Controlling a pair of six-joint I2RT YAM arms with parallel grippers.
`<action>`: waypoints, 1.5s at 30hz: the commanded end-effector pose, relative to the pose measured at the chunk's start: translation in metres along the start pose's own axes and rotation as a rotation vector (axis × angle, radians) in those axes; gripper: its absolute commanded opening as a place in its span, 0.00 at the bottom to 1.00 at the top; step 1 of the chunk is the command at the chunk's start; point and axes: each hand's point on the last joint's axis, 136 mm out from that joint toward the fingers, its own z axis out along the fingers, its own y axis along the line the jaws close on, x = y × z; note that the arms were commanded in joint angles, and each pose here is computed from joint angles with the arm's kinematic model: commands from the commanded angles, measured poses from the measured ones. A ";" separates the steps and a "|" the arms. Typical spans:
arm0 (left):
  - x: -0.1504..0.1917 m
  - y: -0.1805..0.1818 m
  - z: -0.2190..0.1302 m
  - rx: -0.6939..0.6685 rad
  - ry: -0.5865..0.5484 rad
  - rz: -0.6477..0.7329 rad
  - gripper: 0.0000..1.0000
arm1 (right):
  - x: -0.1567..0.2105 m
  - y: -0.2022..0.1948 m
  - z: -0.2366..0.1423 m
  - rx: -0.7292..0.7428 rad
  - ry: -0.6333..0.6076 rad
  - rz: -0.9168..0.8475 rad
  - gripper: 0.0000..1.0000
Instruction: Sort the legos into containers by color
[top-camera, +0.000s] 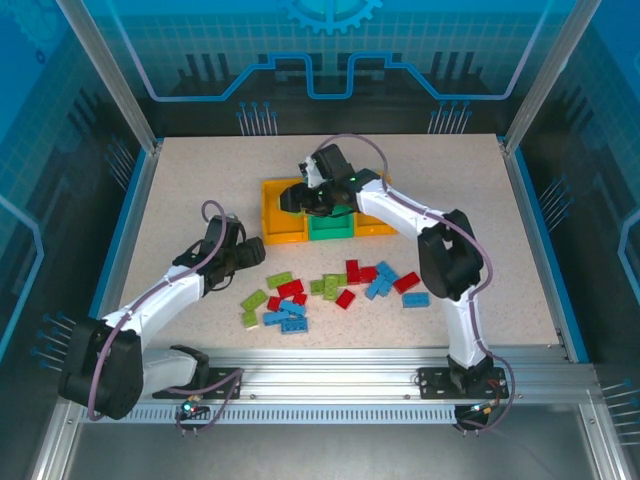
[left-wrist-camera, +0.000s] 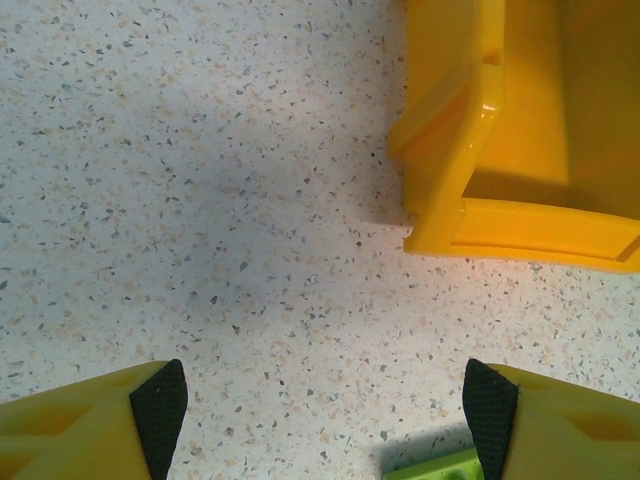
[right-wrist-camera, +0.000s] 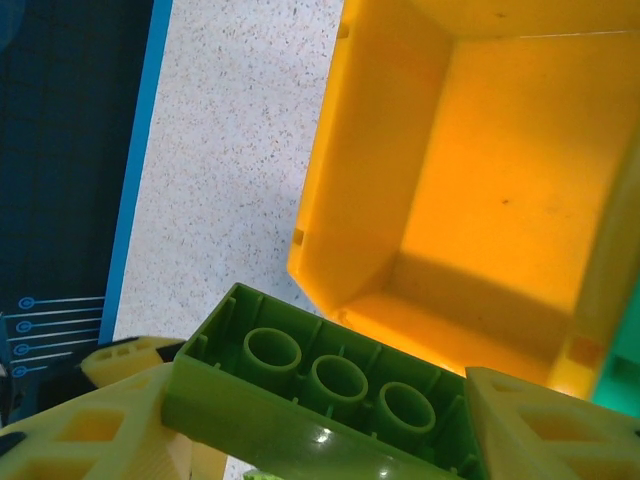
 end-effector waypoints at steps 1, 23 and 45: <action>0.009 -0.002 -0.001 0.023 0.021 -0.016 0.77 | 0.004 0.001 0.015 0.005 0.044 0.043 0.54; 0.064 -0.046 0.010 0.016 0.265 0.022 0.83 | -0.007 0.009 0.010 0.113 0.022 -0.019 0.89; 0.090 -0.058 0.024 -0.076 0.382 -0.041 0.86 | 0.043 -0.072 -0.102 0.392 -0.071 -0.052 0.92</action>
